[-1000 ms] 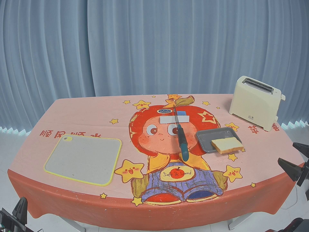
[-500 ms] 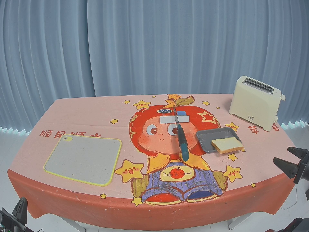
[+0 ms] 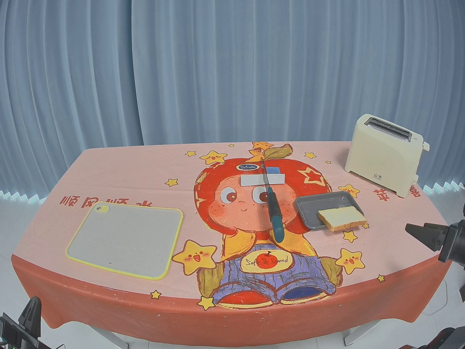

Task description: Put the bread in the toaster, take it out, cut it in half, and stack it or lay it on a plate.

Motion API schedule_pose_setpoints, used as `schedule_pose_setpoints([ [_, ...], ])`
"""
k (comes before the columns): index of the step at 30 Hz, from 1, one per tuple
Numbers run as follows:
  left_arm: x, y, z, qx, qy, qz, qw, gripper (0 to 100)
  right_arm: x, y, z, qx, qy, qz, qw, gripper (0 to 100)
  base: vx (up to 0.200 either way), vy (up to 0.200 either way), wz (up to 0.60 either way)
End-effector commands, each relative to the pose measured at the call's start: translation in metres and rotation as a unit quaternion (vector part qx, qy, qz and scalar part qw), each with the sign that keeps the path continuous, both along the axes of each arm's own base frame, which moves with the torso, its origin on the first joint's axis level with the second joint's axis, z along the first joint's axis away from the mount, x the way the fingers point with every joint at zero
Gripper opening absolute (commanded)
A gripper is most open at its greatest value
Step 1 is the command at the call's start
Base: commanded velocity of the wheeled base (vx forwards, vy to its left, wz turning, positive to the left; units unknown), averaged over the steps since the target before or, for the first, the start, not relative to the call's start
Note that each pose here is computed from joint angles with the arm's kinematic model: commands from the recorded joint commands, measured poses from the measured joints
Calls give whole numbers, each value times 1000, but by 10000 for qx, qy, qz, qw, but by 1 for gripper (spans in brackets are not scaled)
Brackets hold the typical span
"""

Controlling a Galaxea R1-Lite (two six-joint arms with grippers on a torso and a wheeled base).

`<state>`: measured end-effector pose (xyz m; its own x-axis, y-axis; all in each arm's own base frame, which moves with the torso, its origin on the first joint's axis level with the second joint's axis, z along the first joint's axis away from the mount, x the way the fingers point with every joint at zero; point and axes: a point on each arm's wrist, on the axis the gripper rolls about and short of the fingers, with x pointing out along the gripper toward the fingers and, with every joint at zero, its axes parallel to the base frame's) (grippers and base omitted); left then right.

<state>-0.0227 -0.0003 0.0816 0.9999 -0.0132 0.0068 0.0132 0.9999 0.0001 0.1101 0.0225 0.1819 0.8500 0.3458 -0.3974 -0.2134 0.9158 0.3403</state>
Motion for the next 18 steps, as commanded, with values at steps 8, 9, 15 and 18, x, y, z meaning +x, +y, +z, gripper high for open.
schedule_pose_setpoints([
  [8,1,0,-5,0,95,-3,10000,0,18,7,11,661,317,-169,9972,100,0,0,0],
  [9,1,0,-5,0,95,-3,10000,0,21,8,11,735,381,-201,9964,100,0,0,0],
  [15,1,0,-5,0,95,-3,10000,0,24,12,12,1063,581,-184,9925,100,0,0,0],
  [18,1,0,-5,0,95,-3,10000,0,29,16,8,1123,775,-176,9905,100,0,0,0],
])
